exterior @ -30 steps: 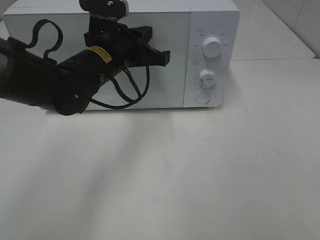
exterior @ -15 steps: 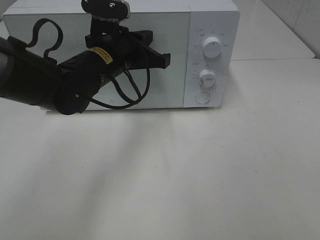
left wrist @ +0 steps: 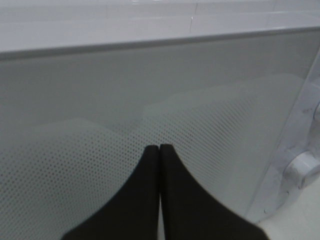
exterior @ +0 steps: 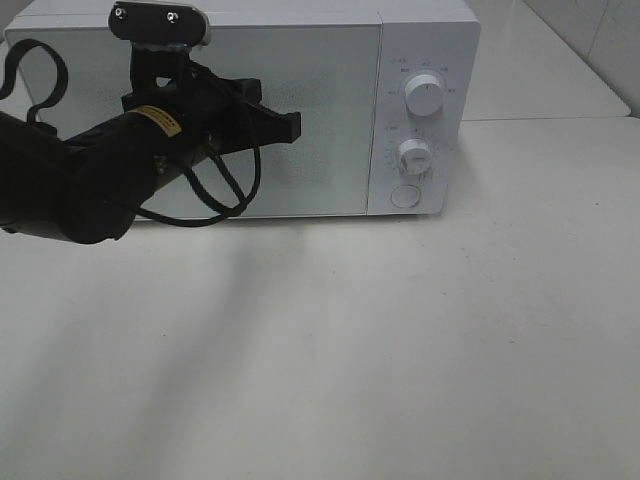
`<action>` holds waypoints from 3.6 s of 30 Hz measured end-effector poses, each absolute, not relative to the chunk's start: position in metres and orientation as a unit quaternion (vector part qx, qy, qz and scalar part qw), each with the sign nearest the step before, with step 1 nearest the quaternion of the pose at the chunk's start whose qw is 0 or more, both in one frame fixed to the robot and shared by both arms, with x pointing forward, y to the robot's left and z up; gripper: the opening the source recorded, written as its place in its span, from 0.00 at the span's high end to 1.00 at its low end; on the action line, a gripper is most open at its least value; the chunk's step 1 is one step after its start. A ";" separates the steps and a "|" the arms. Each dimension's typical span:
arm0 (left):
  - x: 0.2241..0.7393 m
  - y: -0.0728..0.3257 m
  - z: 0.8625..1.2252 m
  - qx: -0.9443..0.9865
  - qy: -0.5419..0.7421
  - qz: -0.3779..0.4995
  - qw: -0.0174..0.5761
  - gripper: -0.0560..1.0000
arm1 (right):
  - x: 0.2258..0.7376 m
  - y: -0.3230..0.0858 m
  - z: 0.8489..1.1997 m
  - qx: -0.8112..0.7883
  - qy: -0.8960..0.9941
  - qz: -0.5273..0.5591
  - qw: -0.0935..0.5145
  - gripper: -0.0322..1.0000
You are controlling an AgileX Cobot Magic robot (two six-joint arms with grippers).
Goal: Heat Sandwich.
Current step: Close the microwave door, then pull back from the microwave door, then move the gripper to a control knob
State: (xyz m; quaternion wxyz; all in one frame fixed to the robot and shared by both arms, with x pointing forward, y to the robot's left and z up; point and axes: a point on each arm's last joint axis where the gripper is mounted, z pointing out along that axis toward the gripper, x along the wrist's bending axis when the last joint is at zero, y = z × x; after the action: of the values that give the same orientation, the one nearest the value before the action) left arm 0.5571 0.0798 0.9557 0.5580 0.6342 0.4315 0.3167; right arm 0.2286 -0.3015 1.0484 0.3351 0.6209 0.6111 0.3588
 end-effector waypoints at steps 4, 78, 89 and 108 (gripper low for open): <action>0.546 0.084 0.960 0.662 0.426 0.298 0.540 0.95 | 0.229 -0.301 1.048 0.621 0.611 0.359 0.335 0.24; 0.310 0.298 1.069 0.690 0.642 0.228 0.246 0.01 | 0.229 -0.301 1.048 0.621 0.611 0.359 0.335 0.24; 0.264 0.295 1.051 0.661 0.608 0.302 0.318 0.01 | 0.229 -0.301 1.048 0.621 0.611 0.359 0.335 0.24; 0.234 0.294 1.053 0.627 0.571 0.372 0.378 0.01 | 0.229 -0.301 1.048 0.621 0.611 0.359 0.335 0.24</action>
State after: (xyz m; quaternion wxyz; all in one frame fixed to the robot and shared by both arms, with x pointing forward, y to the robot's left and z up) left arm 0.2344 0.2942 1.0532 0.3779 0.6266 0.5713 0.3716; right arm 0.2286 -0.3015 1.0484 0.3351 0.6209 0.6111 0.3588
